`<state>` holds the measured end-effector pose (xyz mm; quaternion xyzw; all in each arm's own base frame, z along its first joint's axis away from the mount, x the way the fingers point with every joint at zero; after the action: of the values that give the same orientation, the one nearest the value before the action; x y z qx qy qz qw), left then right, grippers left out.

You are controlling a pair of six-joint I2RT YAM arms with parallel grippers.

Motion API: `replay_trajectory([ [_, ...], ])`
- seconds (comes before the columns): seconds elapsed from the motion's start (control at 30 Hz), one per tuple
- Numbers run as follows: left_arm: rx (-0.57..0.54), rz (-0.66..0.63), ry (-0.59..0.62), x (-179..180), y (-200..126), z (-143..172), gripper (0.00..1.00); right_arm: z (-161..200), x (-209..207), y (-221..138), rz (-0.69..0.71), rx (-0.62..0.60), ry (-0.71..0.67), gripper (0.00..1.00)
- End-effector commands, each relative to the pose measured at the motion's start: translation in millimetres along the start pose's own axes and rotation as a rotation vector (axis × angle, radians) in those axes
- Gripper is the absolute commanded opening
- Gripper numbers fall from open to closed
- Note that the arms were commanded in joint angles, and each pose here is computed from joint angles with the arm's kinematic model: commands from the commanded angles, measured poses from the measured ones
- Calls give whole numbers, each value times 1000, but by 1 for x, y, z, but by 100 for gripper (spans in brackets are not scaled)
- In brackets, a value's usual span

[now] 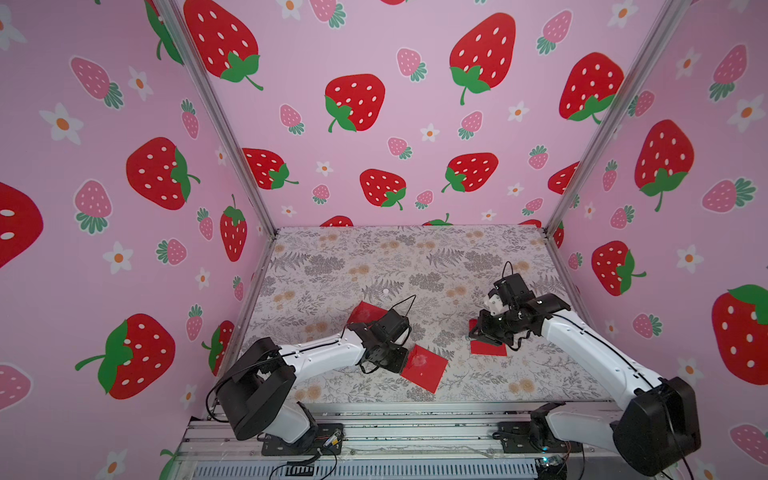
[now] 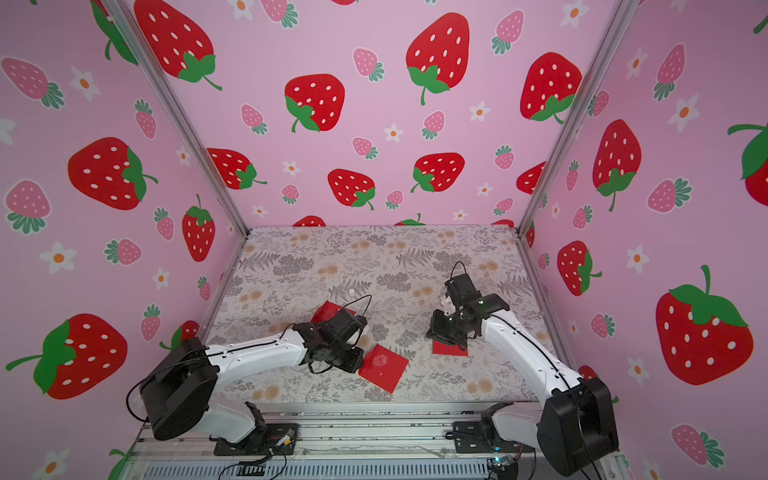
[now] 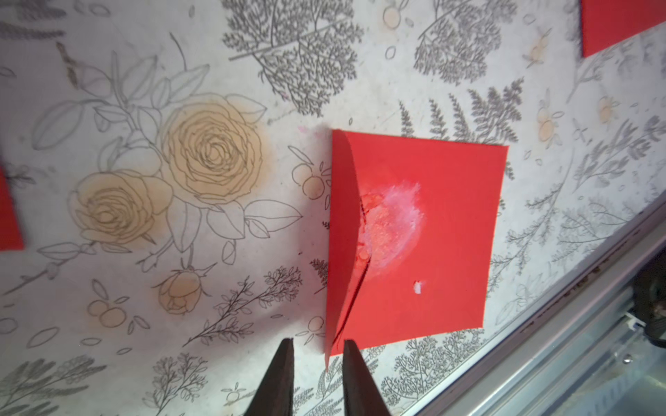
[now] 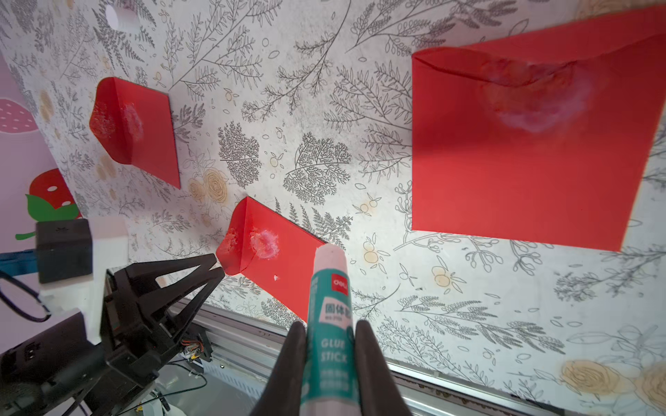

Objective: Seal the envelope with a glue stick
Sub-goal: Move the envelope to the center of the board, then seal the envelope at the center of the board.

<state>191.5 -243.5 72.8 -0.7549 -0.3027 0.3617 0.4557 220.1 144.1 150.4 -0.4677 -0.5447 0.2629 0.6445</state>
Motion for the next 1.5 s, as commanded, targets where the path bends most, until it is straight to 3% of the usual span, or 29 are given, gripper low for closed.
replay_trajectory([
  [0.0, -43, 53, 19, -8, -14, -22, 25, 4, -1, -3, -24, 22, -14, 0],
  [0.4, -4, 77, 26, -8, 2, -35, 22, 2, -1, -9, -36, 25, -20, 0],
  [0.8, -22, -16, 57, 7, -13, -35, 1, 3, -2, -12, -33, 23, -22, 0],
  [1.03, 13, -99, 85, 18, -16, -34, 1, 2, -2, -9, -30, 35, -23, 0],
  [1.47, 49, -28, 92, -7, 10, -41, 3, 8, -7, -2, -27, 68, -8, 0],
])
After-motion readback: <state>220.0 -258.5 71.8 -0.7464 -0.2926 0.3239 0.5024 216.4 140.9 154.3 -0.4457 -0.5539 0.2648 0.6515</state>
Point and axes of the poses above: each gripper's point midway between its finger pads, its own y axis out along the fingers, its own x axis along the line the jaws close on, z = x × y, the point moved 3 cm from there along -y, back along the fingers, and after that the axes turned 7 degrees about y, right-handed, at the moved point
